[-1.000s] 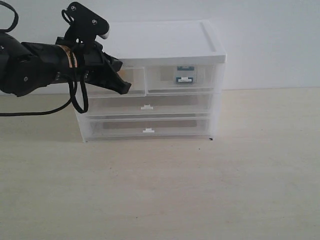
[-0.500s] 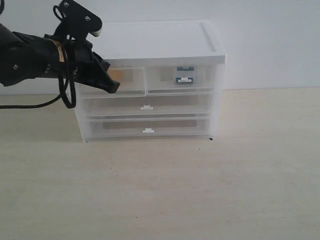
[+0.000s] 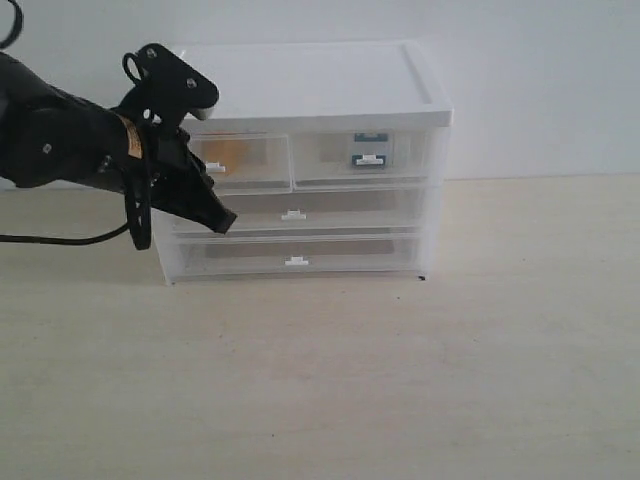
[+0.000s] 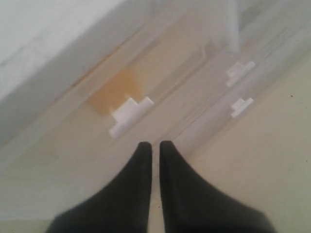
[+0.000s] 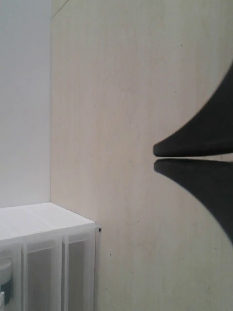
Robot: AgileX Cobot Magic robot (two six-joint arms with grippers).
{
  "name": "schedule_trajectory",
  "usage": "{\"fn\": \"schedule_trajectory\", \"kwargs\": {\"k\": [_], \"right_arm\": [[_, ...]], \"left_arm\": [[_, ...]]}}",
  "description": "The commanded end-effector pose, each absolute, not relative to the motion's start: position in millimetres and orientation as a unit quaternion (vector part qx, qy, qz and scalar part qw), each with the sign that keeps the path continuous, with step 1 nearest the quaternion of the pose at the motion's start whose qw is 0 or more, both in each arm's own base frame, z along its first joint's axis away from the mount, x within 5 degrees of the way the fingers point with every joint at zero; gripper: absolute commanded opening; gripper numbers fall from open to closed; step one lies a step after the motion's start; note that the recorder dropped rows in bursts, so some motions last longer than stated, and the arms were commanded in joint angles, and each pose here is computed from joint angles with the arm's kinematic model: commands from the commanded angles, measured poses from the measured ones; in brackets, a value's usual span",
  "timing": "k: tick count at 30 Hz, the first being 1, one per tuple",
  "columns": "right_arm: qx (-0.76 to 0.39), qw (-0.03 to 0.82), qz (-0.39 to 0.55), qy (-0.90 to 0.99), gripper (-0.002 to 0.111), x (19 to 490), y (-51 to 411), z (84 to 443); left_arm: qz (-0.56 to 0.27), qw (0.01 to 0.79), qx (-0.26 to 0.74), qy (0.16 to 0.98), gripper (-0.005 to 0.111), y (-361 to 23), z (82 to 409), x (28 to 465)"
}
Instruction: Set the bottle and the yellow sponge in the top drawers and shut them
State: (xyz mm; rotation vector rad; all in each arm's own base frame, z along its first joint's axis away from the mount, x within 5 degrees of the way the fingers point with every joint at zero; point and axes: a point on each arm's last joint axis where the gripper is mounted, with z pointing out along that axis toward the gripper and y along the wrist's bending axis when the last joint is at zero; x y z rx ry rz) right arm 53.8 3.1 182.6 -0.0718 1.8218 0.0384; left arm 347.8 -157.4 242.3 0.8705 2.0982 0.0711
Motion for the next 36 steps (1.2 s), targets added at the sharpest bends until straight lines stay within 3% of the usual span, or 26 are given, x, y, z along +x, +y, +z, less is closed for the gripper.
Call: {"fn": "schedule_trajectory", "kwargs": {"k": [1, 8, 14, 22, 36], "right_arm": [[-0.033, 0.616, 0.017, 0.787, 0.0, 54, 3, 183], [-0.033, 0.616, 0.017, 0.787, 0.0, 54, 3, 183], [-0.033, 0.616, 0.017, 0.787, 0.0, 54, 3, 183], [-0.033, 0.616, 0.017, 0.787, 0.0, 54, 3, 183], [-0.033, 0.616, 0.017, 0.787, 0.0, 54, 3, 183]], "left_arm": [[0.01, 0.45, 0.342, 0.825, 0.004, -161, 234, 360], [-0.005, 0.513, 0.322, 0.796, 0.004, -150, 241, 374], [0.006, 0.436, 0.288, 0.853, 0.004, -144, 237, 362], [0.006, 0.366, 0.267, 0.891, 0.004, -138, 283, 304], [-0.123, 0.482, 0.18, 0.849, 0.004, -77, 301, 155]]}}
